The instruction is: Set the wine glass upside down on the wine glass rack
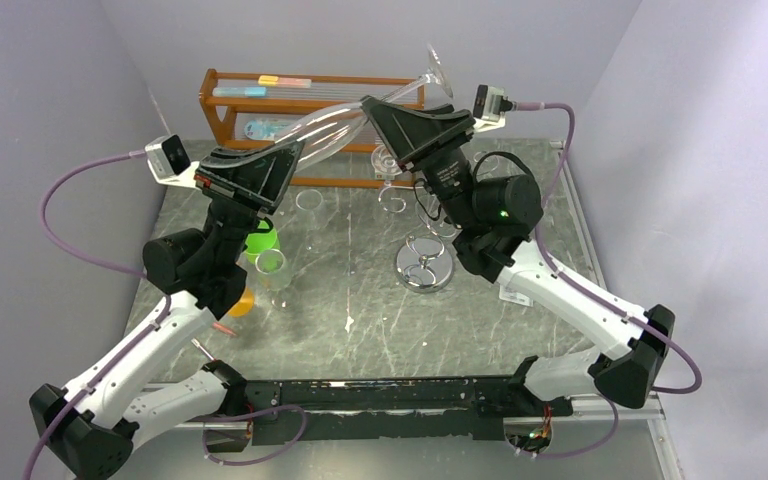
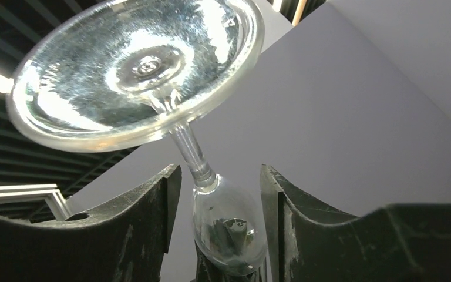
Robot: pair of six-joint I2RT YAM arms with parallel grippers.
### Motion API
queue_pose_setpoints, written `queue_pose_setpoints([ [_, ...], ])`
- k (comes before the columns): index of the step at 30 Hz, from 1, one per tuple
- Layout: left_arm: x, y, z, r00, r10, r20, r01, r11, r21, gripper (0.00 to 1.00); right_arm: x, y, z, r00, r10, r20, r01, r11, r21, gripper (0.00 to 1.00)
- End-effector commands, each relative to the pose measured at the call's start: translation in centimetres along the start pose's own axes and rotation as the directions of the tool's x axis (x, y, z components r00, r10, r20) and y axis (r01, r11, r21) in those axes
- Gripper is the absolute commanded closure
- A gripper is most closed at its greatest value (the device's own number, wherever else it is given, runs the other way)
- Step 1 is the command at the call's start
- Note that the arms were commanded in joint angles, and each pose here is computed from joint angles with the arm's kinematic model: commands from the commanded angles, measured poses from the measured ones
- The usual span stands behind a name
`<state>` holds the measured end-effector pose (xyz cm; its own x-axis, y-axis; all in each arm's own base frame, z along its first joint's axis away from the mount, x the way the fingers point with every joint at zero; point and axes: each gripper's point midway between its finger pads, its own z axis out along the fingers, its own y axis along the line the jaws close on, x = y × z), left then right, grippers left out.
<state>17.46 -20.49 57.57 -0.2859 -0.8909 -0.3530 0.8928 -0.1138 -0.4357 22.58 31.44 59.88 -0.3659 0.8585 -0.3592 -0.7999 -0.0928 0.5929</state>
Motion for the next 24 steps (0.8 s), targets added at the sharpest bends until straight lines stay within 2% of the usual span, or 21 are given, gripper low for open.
queue_pose_setpoints([
  [1, -0.4, -2.1, -0.2, 1.000, -0.019, 0.017, 0.017, 0.995, 0.095, 0.95, -0.3, 1.9, 0.6, 1.000, -0.007, 0.008, 0.008, 0.997, -0.074, 0.48],
  [14, -0.2, -2.4, -1.1, 1.000, -0.010, 0.022, 0.007, 0.991, 0.134, 0.94, -0.3, 2.2, 0.7, 0.999, -0.003, 0.034, 0.006, 0.996, -0.088, 0.99],
  [16, -0.2, -2.2, -1.4, 1.000, -0.015, 0.023, 0.012, 0.993, 0.121, 0.85, -0.6, 2.3, 0.7, 0.999, -0.008, 0.041, 0.012, 0.996, -0.088, 1.00],
  [19, -0.3, -1.9, -1.8, 0.999, -0.018, 0.034, 0.015, 0.995, 0.095, 0.62, -0.9, 2.5, 0.6, 0.999, -0.019, 0.051, 0.023, 0.996, -0.080, 1.00],
  [24, -0.4, -1.8, -2.3, 0.999, 0.004, 0.033, -0.006, 0.998, 0.063, 0.39, -1.5, 2.6, 0.2, 0.998, -0.038, 0.056, 0.041, 0.998, -0.052, 1.00],
])
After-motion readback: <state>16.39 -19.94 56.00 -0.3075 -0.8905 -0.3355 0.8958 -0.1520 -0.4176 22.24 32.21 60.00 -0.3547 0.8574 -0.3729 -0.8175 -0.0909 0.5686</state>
